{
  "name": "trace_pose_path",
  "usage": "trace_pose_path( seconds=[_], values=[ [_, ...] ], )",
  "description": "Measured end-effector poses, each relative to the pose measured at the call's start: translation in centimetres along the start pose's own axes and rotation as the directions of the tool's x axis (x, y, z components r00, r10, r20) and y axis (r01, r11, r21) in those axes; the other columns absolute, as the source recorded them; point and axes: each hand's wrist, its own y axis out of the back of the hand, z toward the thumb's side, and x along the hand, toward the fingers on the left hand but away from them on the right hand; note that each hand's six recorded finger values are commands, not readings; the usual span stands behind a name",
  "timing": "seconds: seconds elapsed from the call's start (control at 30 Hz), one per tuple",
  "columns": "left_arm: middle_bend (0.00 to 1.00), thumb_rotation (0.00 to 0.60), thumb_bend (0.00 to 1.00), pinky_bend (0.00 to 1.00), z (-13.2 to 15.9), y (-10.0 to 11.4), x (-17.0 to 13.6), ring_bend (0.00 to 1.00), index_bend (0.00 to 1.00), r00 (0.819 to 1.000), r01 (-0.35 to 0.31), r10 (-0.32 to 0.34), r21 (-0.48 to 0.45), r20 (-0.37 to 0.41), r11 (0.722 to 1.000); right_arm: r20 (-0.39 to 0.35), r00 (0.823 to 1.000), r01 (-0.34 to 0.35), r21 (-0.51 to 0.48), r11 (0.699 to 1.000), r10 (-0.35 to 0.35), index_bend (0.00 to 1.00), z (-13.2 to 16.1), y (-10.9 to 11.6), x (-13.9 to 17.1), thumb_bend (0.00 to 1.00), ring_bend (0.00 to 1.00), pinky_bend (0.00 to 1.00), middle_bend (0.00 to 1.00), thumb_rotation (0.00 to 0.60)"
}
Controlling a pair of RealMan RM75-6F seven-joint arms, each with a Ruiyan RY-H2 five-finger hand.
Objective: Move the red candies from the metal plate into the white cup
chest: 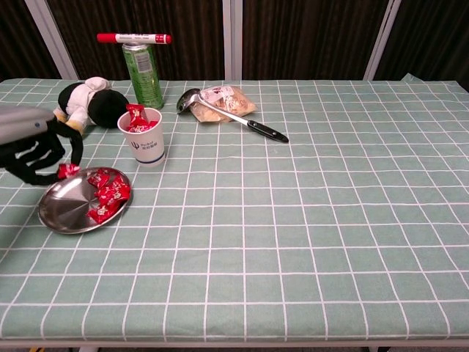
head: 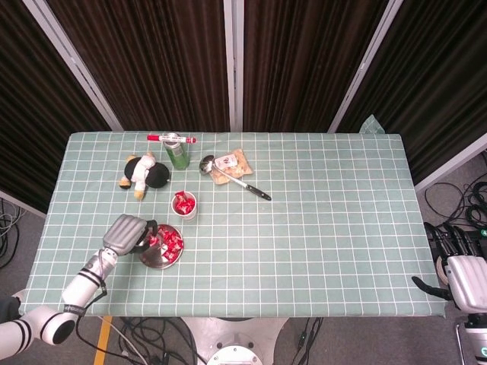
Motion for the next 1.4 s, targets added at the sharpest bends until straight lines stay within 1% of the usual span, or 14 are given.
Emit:
trace_pose_path(
  seconds=[0.1, 0.2, 0.3, 0.4, 0.53, 0.7, 0.83, 1.07, 1.13, 1.27, 1.4],
  values=[
    [0.91, 0.6, 0.48, 1.0, 0.1, 2.5, 0.9, 0.83, 0.64, 0.998, -0.061, 0.061, -0.01, -0.003, 0.998, -0.002, 1.0, -0.001, -0.002, 1.0, 0.001, 0.0, 0.0, -0.1, 0.0, 0.05, 0.0, 0.04, 0.15, 0.6],
    [0.91, 0.6, 0.48, 1.0, 0.8, 4.5, 2.5, 0.83, 0.64, 0.995, -0.096, 0.097, -0.006, 0.008, 0.995, -0.002, 1.0, -0.003, -0.003, 1.0, 0.003, 0.0, -0.1, -0.1, 0.0, 0.05, 0.0, 0.04, 0.15, 0.6],
    [0.91, 0.6, 0.48, 1.0, 1.7, 5.9, 4.2, 0.83, 0.63, 0.993, -0.116, 0.115, 0.019, 0.025, 0.993, -0.001, 1.0, -0.005, -0.004, 1.0, 0.005, 0.0, -0.1, -0.2, 0.0, 0.05, 0.0, 0.04, 0.15, 0.6],
    [0.91, 0.6, 0.48, 1.0, 2.8, 6.6, 6.0, 0.83, 0.61, 0.992, -0.122, 0.12, 0.053, 0.04, 0.991, 0.0, 1.0, -0.004, -0.005, 1.0, 0.004, 0.0, -0.1, -0.2, -0.1, 0.05, 0.0, 0.04, 0.15, 0.6],
    [0.91, 0.6, 0.48, 1.0, 4.2, 6.6, 7.7, 0.83, 0.6, 0.992, -0.117, 0.112, 0.094, 0.059, 0.989, 0.003, 1.0, -0.005, -0.005, 1.0, 0.005, 0.0, -0.2, -0.2, -0.1, 0.05, 0.0, 0.04, 0.15, 0.6],
    [0.9, 0.6, 0.48, 1.0, 5.2, 5.5, 9.0, 0.83, 0.57, 0.994, -0.098, 0.09, 0.144, 0.064, 0.985, 0.01, 1.0, -0.001, -0.005, 1.0, 0.001, 0.0, -0.5, -0.1, 0.0, 0.05, 0.0, 0.04, 0.15, 0.6],
    [0.9, 0.6, 0.47, 1.0, 5.5, 4.8, 9.2, 0.83, 0.52, 0.995, -0.087, 0.077, 0.17, 0.061, 0.982, 0.015, 1.0, -0.002, -0.005, 1.0, 0.002, 0.0, -0.6, -0.1, 0.0, 0.05, 0.0, 0.04, 0.15, 0.6],
    [0.89, 0.6, 0.47, 1.0, 5.4, 4.5, 9.1, 0.82, 0.45, 0.996, -0.08, 0.068, 0.244, 0.056, 0.967, 0.01, 1.0, -0.004, -0.008, 1.0, 0.004, 0.0, -0.6, -0.1, -0.1, 0.05, 0.0, 0.05, 0.15, 0.6],
    [0.89, 0.6, 0.47, 1.0, 5.5, 4.5, 8.9, 0.82, 0.44, 0.996, -0.081, 0.07, 0.25, 0.053, 0.965, 0.01, 1.0, -0.002, -0.008, 1.0, 0.003, 0.0, -0.6, -0.1, -0.1, 0.05, 0.0, 0.05, 0.15, 0.6],
    [0.89, 0.6, 0.47, 1.0, 5.4, 5.1, 8.1, 0.82, 0.41, 0.994, -0.104, 0.094, 0.239, 0.05, 0.965, 0.009, 1.0, 0.0, -0.008, 1.0, 0.0, 0.0, -0.5, 0.0, -0.1, 0.05, 0.0, 0.05, 0.15, 0.6],
    [0.87, 0.6, 0.47, 1.0, 4.4, 6.1, 6.4, 0.81, 0.41, 0.989, -0.149, 0.146, 0.211, 0.028, 0.966, 0.008, 1.0, 0.002, -0.01, 1.0, -0.002, 0.0, -0.6, 0.1, 0.0, 0.05, 0.0, 0.05, 0.15, 0.6]
  ],
)
